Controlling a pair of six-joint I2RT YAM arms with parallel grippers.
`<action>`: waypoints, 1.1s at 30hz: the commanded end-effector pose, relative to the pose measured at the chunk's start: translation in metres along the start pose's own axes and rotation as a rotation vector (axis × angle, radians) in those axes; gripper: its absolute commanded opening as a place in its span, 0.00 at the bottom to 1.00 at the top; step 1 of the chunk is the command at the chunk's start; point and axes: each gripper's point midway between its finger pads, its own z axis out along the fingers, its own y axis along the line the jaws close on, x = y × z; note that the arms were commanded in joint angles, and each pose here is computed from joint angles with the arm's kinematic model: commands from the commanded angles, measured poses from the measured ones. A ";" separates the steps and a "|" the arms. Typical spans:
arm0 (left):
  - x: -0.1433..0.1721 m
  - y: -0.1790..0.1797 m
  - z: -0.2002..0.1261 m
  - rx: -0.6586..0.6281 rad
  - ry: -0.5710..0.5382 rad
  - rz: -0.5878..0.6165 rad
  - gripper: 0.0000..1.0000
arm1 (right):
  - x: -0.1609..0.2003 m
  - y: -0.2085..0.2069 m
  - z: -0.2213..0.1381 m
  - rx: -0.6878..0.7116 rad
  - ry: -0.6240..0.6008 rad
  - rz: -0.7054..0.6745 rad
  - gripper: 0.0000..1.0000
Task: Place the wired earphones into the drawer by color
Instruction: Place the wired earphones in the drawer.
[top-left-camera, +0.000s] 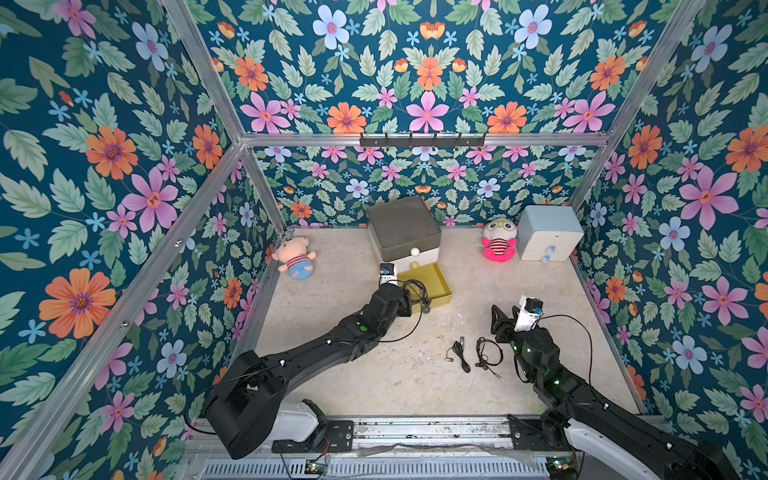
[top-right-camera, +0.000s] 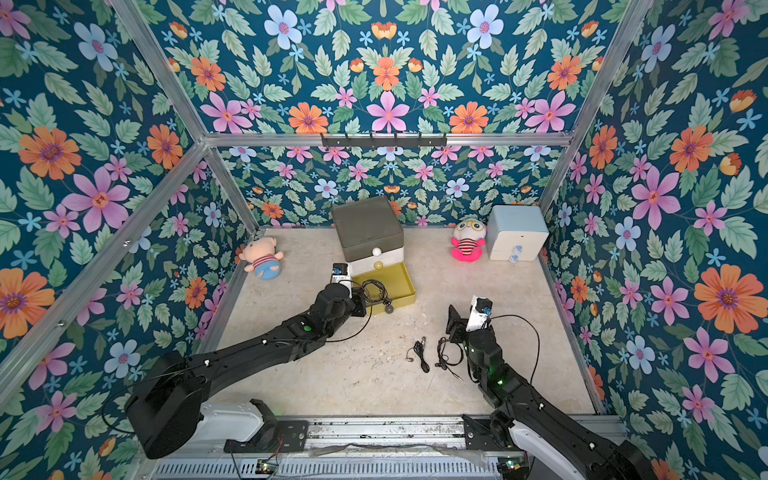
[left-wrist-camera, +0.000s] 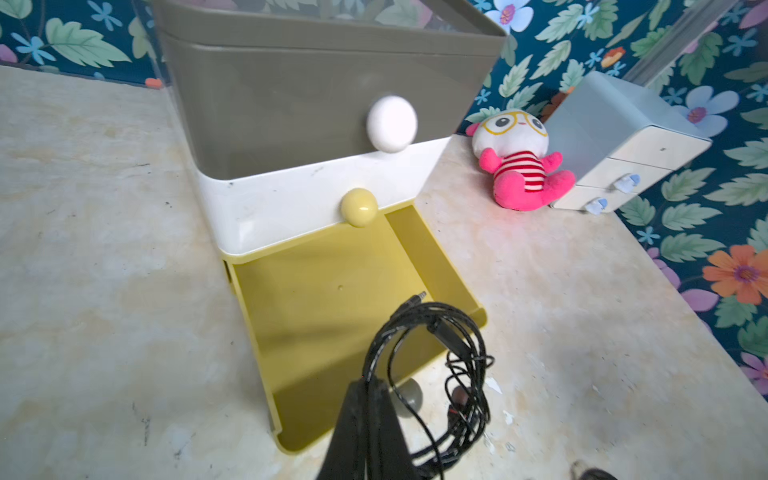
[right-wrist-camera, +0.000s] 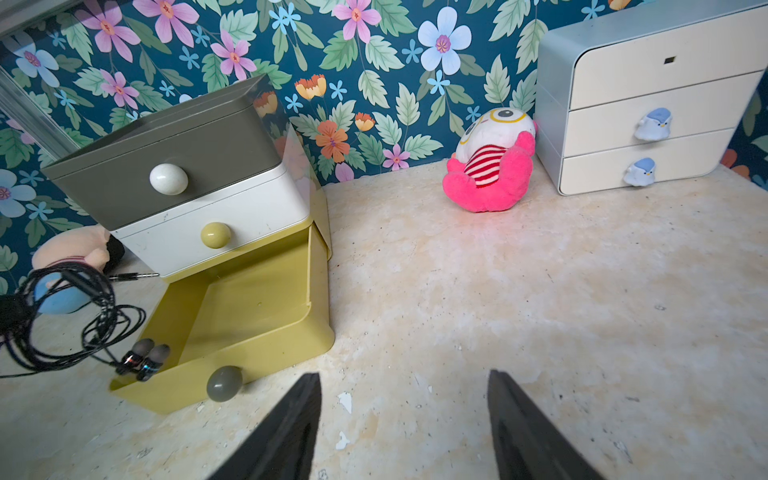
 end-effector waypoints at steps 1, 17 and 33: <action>-0.018 0.003 0.007 0.004 -0.095 -0.082 0.00 | -0.004 0.001 -0.001 -0.005 -0.017 0.000 0.68; -0.005 0.030 0.047 -0.060 -0.107 -0.132 0.00 | -0.004 0.000 -0.001 0.000 -0.025 0.004 0.68; 0.017 0.036 0.071 -0.060 -0.045 -0.142 0.00 | -0.004 -0.002 -0.001 0.007 -0.032 0.007 0.68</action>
